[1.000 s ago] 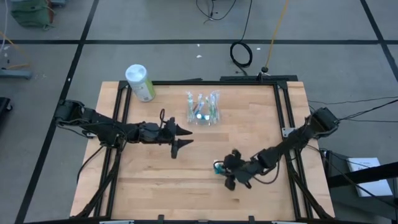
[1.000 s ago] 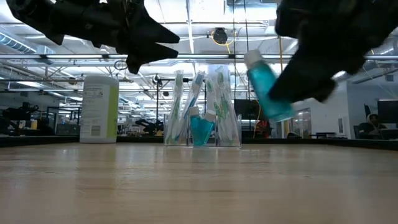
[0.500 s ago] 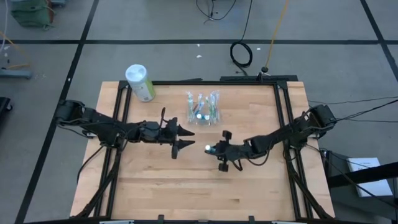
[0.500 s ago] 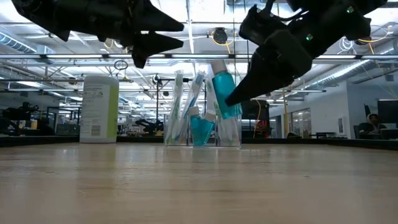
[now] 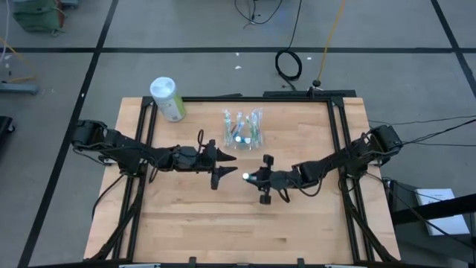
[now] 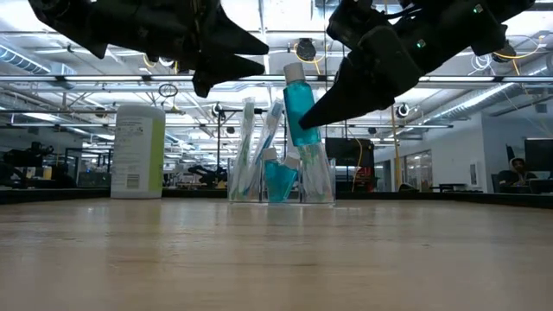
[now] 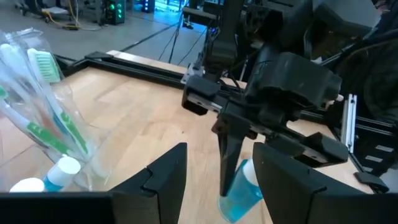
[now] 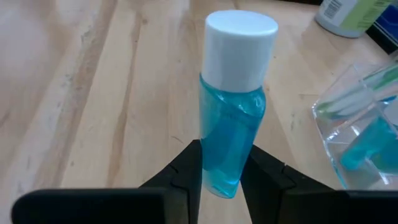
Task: Pick & Place toothbrushing station
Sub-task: Put the blue mouthwash in the middle of the transparent organizer
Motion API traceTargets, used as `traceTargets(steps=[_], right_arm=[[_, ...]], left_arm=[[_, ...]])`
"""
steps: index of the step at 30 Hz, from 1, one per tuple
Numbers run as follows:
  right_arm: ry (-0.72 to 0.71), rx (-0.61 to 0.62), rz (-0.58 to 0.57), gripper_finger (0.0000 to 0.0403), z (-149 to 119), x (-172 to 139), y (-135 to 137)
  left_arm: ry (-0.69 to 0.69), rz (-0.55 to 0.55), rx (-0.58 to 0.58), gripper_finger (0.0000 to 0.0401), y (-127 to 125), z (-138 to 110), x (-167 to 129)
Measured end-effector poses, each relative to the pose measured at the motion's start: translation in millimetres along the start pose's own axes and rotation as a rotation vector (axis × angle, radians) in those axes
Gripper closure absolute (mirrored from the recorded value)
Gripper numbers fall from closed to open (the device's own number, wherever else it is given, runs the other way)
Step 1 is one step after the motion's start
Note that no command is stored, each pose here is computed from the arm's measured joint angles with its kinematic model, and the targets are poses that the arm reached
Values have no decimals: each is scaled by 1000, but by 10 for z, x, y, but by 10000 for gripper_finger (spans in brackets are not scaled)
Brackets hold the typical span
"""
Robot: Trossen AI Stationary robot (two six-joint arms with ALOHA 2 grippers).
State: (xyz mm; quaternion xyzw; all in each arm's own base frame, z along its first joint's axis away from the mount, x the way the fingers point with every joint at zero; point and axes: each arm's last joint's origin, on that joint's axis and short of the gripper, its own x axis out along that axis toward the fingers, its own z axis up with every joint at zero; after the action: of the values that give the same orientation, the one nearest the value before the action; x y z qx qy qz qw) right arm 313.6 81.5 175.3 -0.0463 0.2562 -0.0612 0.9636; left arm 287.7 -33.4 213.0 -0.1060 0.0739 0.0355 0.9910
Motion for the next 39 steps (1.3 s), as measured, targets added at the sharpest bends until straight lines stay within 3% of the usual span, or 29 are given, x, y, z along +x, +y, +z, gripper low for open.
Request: traceTargets(steps=[8, 12, 20, 25, 32, 39], right_arm=[[4, 40, 4, 321, -4, -2, 6], [17, 87, 2, 321, -71, -5, -1], [-24, 163, 8, 321, -316, -38, -38], [-47, 135, 10, 321, -321, -43, -43], [-49, 115, 8, 321, -318, -42, -44], [-47, 73, 9, 321, -318, -42, -43]], left_arm=[[-37, -5, 115, 215, -4, 52, -14], [-70, -6, 113, 215, 22, 91, -10], [33, 10, 102, 215, 48, -9, -6], [-17, 0, 64, 215, 39, -5, 36], [-28, -57, 27, 215, 11, -222, 254], [-12, -75, 52, 215, -127, -269, 637]])
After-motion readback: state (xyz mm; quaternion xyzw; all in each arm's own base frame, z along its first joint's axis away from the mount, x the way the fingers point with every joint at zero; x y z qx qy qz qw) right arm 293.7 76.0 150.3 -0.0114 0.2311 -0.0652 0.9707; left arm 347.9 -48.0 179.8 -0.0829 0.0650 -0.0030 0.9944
